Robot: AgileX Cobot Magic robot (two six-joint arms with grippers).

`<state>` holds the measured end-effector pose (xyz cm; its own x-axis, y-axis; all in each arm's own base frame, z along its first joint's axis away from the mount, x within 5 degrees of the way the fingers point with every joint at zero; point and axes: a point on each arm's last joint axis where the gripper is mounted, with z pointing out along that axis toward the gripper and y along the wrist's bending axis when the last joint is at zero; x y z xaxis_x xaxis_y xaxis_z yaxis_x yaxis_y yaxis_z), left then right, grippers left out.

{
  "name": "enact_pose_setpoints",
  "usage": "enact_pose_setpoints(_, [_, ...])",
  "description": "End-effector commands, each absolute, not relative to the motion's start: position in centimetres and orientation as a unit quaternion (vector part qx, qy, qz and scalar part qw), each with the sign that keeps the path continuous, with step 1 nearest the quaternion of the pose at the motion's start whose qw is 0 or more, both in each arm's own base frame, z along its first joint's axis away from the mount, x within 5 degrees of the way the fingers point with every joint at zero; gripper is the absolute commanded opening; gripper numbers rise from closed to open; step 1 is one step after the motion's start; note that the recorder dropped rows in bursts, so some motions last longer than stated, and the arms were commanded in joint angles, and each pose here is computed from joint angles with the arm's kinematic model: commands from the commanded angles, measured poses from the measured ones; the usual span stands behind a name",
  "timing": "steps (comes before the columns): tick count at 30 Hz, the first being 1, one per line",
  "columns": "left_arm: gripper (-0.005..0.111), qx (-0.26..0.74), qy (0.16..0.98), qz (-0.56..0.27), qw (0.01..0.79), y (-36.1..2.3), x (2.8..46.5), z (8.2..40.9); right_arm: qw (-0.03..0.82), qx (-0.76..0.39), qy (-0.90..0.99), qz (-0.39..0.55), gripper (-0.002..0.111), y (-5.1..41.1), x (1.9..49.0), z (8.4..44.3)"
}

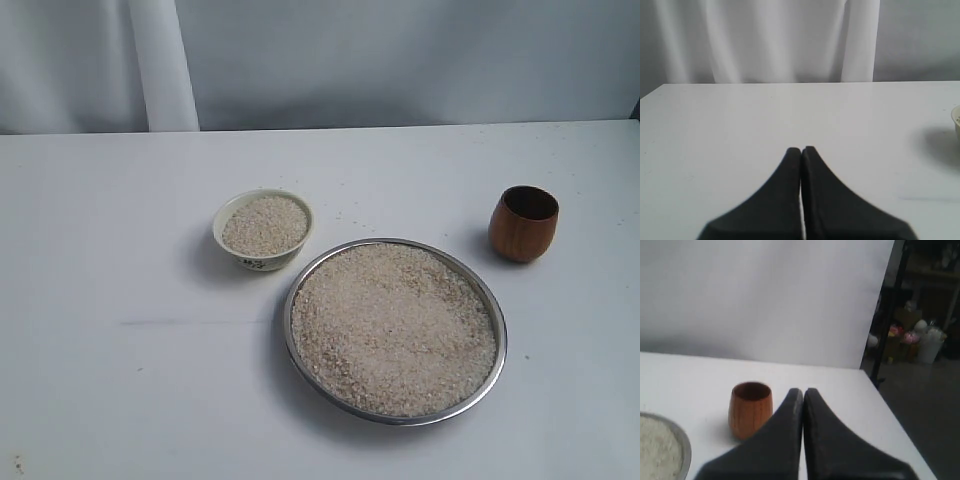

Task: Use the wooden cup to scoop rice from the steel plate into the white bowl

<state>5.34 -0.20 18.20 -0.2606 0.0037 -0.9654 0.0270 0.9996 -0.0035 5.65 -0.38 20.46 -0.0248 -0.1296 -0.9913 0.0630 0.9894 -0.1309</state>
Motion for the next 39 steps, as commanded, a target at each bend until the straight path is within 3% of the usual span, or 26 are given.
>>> enact_pose_setpoints(1, [0.0, 0.009, 0.792, -0.011, 0.611, -0.2, 5.3, 18.2, 0.769, -0.026, 0.633, -0.083, 0.0, -0.4, 5.5, 22.3])
enact_pose_setpoints(27, [0.0, 0.009, 0.792, -0.011, 0.611, -0.2, 5.3, 18.2, 0.822, -0.026, 0.562, -0.088, 0.0, -0.3, 5.0, 23.9])
enact_pose_setpoints(31, [0.0, 0.009, 0.792, -0.011, 0.611, -0.2, 5.3, 18.2, 0.866, 0.022, 0.499, -0.009, 0.0, -0.2, 4.4, 25.1])
enact_pose_setpoints(36, [0.0, 0.009, 0.792, -0.011, 0.611, -0.2, 5.3, 18.2, 0.863, 0.112, 0.462, 0.171, 0.0, -0.1, 4.2, 25.5])
enact_pose_setpoints(39, [0.0, 0.009, 0.792, -0.011, 0.611, -0.2, 5.3, 18.2, 0.858, 0.099, 0.469, 0.186, 0.0, 0.3, 4.2, 25.4])
